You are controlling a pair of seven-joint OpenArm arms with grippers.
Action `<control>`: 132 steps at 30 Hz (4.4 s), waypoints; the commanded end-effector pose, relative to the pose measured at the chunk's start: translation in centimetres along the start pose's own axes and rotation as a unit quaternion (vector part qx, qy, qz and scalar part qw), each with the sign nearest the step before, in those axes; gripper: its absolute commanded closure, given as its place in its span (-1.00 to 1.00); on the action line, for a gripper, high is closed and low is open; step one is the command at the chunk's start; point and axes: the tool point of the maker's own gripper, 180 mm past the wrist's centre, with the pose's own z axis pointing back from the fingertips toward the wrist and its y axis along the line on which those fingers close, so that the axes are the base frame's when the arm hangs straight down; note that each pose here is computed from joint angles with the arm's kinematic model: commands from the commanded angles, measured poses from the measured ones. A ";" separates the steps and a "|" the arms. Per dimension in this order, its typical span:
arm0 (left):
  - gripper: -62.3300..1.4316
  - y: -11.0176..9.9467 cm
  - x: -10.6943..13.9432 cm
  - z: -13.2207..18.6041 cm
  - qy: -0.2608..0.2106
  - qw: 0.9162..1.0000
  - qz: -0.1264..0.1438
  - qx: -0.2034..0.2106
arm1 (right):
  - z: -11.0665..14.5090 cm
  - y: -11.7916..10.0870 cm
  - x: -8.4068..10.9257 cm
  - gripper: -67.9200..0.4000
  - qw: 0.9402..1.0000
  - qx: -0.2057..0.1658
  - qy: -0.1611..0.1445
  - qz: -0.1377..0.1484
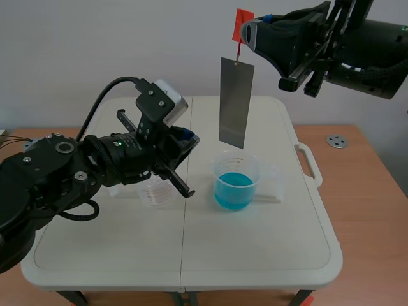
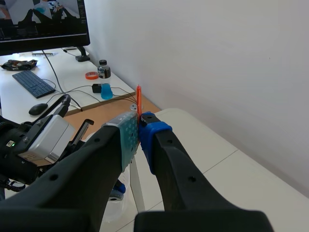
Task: Hold the metal plate by the orange handle, dip it into the blue solution, take it out and point at it, then put the plate back in the beaker on the left.
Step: 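Raise the plate and point at it, then put the plate into the left beaker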
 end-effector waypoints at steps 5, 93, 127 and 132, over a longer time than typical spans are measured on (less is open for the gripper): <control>0.74 0.4 1.0 -0.1 -0.016 1.000 -0.002 0.005 | 0.1 0.0 1.6 0.95 1.000 0.007 -0.019 0.012; 0.74 -16.7 -18.1 33.5 0.351 0.915 0.198 -0.007 | -7.4 4.7 7.8 0.95 0.989 0.104 -0.097 0.028; 0.74 -16.4 -17.8 33.1 0.336 0.921 0.197 -0.003 | -13.8 6.2 3.6 0.95 0.987 0.135 -0.064 -0.065; 0.74 -16.4 -17.8 33.1 0.336 0.921 0.197 -0.003 | -13.8 6.3 3.3 0.95 0.987 0.136 -0.059 -0.065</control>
